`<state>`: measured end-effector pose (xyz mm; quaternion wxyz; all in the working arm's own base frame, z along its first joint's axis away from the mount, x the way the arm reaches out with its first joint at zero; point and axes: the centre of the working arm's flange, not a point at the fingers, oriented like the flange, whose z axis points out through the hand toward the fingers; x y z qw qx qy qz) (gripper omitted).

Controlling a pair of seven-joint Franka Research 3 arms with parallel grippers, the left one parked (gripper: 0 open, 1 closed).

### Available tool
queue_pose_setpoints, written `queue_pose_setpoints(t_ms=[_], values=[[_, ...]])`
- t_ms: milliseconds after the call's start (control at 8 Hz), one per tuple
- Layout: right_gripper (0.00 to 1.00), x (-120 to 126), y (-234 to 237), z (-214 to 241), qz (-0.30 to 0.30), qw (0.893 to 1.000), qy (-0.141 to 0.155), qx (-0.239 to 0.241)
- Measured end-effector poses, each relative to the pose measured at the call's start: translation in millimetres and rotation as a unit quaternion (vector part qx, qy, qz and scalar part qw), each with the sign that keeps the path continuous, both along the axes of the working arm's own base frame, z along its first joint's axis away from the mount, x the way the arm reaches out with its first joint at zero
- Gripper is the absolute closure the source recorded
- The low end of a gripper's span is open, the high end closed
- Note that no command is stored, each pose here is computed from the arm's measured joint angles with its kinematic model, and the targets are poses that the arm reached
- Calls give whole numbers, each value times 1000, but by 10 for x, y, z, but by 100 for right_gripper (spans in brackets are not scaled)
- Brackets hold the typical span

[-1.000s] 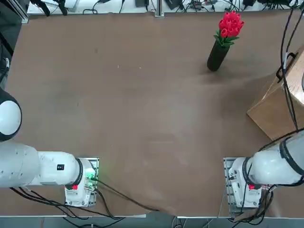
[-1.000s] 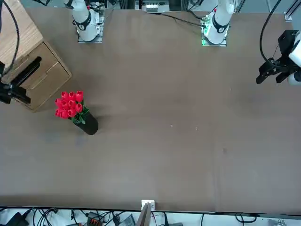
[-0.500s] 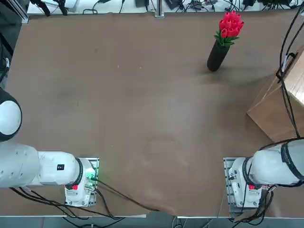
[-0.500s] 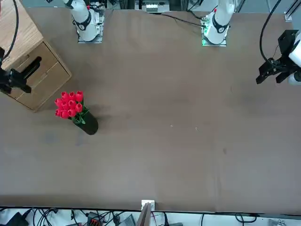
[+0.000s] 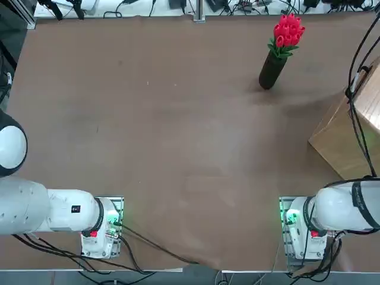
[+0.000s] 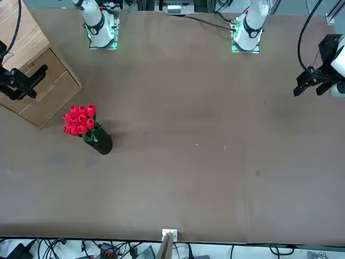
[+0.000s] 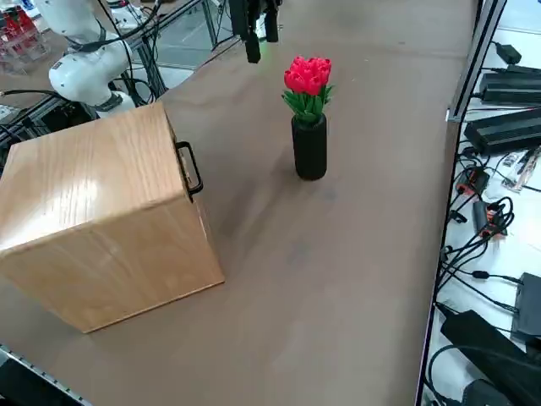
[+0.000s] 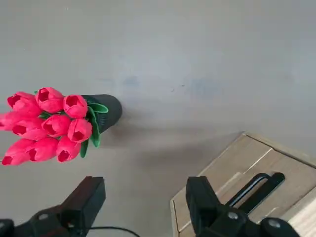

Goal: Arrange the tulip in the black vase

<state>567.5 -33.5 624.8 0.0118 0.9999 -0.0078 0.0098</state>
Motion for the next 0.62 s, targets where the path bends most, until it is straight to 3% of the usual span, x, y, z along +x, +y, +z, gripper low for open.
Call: queue_pose_setpoints(t_ms=[625], values=[[0, -40, 70, 34, 4, 1000, -1, 19]])
